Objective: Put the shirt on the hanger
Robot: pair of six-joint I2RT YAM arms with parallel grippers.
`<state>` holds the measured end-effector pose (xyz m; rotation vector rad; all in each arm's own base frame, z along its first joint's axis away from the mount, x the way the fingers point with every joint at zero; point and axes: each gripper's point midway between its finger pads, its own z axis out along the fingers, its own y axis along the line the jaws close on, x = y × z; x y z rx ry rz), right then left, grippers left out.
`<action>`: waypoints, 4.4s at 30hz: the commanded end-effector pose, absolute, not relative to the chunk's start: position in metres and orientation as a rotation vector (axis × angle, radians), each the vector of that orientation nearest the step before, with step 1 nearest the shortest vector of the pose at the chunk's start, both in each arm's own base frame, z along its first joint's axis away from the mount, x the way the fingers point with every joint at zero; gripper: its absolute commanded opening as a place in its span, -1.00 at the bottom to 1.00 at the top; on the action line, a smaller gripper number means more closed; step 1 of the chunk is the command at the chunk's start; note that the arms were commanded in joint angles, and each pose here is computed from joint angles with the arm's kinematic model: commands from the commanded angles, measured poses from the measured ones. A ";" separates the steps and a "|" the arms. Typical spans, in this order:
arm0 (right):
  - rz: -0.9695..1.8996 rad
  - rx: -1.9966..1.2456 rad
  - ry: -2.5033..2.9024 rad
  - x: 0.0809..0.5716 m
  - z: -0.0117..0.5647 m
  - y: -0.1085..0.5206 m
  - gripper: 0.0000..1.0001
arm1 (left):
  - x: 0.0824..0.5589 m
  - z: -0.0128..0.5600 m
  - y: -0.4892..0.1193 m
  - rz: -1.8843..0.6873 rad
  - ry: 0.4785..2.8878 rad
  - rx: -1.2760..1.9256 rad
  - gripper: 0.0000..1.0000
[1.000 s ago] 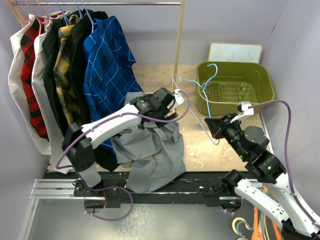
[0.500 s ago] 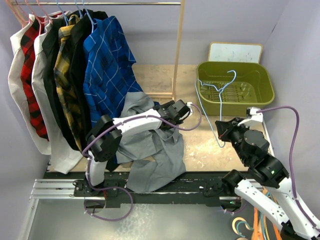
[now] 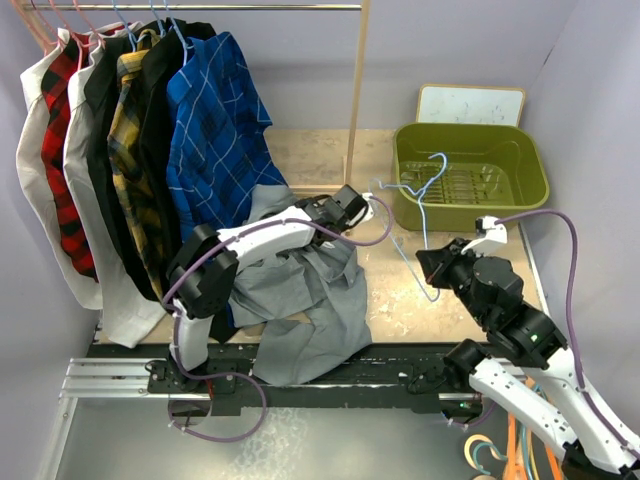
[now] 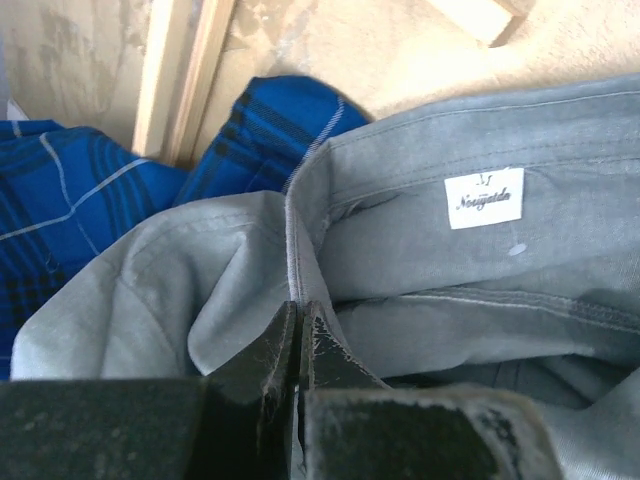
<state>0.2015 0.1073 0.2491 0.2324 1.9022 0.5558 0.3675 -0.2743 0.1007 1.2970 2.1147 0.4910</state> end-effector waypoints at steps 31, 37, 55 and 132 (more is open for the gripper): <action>1.088 -0.113 1.751 0.195 0.281 0.209 -1.00 | 0.353 0.287 -0.266 0.008 1.966 0.972 -1.00; 1.111 -0.104 1.673 0.202 0.298 0.213 -1.00 | 0.333 0.318 -0.262 -0.076 1.907 0.998 -1.00; 1.139 -0.095 1.778 0.188 0.270 0.252 -1.00 | 0.351 0.368 -0.248 -0.011 1.803 0.856 -1.00; 1.008 -0.285 1.351 0.246 0.224 0.317 -1.00 | 0.326 0.312 -0.232 -0.791 1.109 1.813 0.11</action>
